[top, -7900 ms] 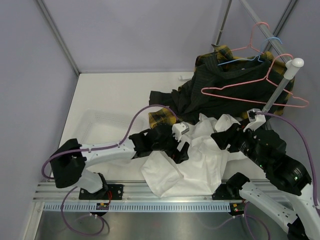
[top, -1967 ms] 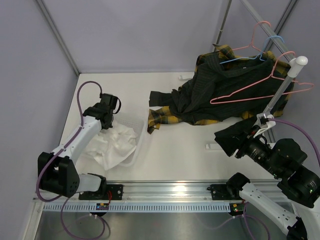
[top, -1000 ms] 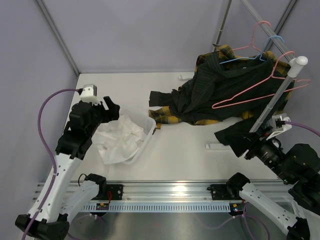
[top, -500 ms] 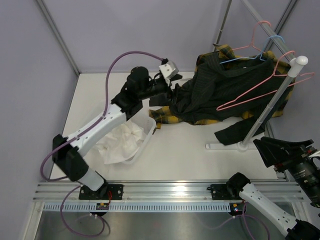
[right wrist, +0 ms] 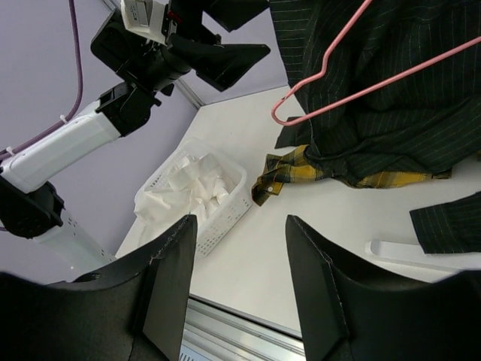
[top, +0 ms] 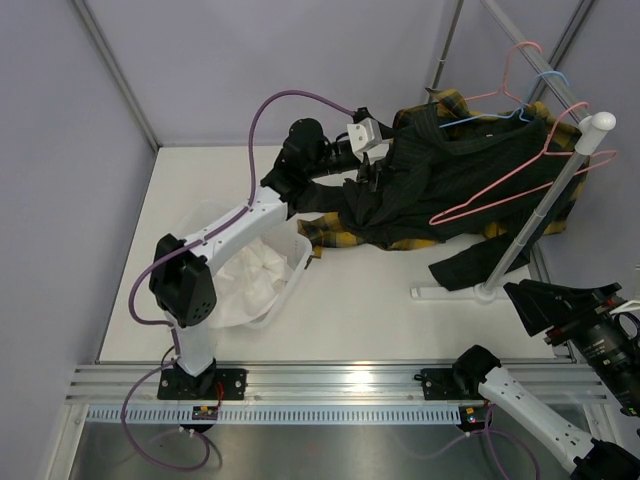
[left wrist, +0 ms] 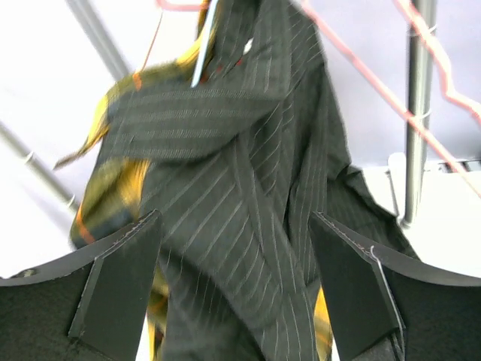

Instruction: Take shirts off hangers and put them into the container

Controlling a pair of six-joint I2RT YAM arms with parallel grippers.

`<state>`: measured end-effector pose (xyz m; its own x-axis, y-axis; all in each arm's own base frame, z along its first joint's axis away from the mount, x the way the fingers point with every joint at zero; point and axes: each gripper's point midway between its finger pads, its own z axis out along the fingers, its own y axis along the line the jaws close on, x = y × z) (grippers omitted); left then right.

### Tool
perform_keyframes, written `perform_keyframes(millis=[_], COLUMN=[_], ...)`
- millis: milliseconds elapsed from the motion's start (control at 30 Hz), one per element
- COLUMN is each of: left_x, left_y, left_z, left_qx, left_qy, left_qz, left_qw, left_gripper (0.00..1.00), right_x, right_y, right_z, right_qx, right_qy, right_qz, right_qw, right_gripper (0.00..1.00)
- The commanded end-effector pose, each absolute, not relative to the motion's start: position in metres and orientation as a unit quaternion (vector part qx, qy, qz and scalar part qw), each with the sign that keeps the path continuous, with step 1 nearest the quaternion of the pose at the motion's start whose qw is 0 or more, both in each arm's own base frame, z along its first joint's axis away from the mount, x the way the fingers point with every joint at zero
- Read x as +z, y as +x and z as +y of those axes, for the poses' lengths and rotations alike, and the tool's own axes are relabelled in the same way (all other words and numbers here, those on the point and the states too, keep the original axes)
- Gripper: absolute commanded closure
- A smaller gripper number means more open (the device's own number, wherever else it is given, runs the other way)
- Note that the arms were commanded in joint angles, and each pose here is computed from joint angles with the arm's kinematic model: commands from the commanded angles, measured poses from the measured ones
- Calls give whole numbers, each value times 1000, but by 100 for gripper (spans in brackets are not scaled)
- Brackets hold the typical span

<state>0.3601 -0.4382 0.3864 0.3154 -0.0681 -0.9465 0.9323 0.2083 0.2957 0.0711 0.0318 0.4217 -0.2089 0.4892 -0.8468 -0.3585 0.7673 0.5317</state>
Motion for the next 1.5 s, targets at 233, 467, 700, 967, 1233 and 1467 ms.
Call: perform_keyframes(millis=[233,467,700,967,1233,1467], left_x=[441,445,448,421,394,390], left_y=[365,372,380,376,372,360], left_z=[-461,-454,-457,-475,-500,-508], left_qx=[-403,-375,-360,-395,-398,-404], left_qy=[499,486,492,506,527,540], left_qz=[345,345,356,374,387,390], left_qw=[685,710,708,670,644,627], left_gripper=[17,16,14,39,26,81], right_x=[427,428,433,431,433,432], right_y=[79,80,80,84,79,80], right_z=[32,33,36,37,35,35], right_qx=[324,321,328,325,334,330], right_qy=[51,48,45,48,48,49], right_qz=[707,711,707,709,702,703], right_qw=[626,624,625,624,627,628], right_gripper=[41,41,41,41,41,41])
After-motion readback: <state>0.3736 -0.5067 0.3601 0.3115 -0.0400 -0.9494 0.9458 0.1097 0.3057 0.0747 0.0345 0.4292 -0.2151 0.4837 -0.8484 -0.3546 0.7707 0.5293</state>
